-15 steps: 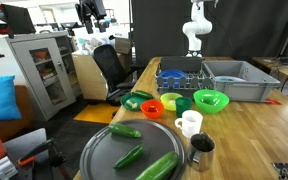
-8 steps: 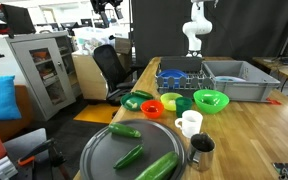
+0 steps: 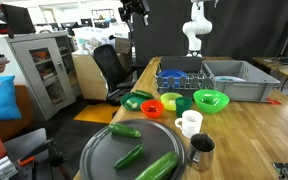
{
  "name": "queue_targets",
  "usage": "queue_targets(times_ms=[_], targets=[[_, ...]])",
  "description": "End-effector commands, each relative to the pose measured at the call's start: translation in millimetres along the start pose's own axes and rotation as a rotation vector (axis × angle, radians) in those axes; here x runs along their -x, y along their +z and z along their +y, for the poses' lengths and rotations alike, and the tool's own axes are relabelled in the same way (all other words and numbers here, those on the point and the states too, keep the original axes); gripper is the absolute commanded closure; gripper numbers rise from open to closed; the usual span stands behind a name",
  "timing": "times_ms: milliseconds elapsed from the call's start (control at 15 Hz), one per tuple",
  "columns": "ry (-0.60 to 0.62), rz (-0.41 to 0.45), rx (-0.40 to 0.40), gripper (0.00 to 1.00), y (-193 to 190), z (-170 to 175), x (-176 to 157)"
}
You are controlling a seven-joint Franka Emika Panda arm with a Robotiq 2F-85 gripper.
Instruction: Pick up the blue plate from the dish rack and put it on the table.
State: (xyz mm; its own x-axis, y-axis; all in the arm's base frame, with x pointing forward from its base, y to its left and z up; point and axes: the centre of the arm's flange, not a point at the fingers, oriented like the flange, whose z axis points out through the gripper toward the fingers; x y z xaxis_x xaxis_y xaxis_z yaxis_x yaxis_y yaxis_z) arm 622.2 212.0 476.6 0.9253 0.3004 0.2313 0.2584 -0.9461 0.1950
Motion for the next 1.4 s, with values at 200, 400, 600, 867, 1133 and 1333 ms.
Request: queue_targets(times_ms=[200, 400, 600, 867, 1133, 1333], targets=[[-0.115, -0.016, -0.046, 0.0, 42.9, -27.4, -84.3], [-0.094, 0.009, -0.048, 0.0, 50.5, -32.6, -63.5], [-0.097, 0.006, -0.043, 0.0, 46.3, -29.9, -67.4], [-0.099, 0.004, -0.043, 0.0, 45.7, -30.0, -67.6], [-0.097, 0.008, -0.035, 0.0, 47.2, -28.8, -70.9], [-0.065, 0.043, -0.028, 0.0, 57.2, -21.5, -93.2]])
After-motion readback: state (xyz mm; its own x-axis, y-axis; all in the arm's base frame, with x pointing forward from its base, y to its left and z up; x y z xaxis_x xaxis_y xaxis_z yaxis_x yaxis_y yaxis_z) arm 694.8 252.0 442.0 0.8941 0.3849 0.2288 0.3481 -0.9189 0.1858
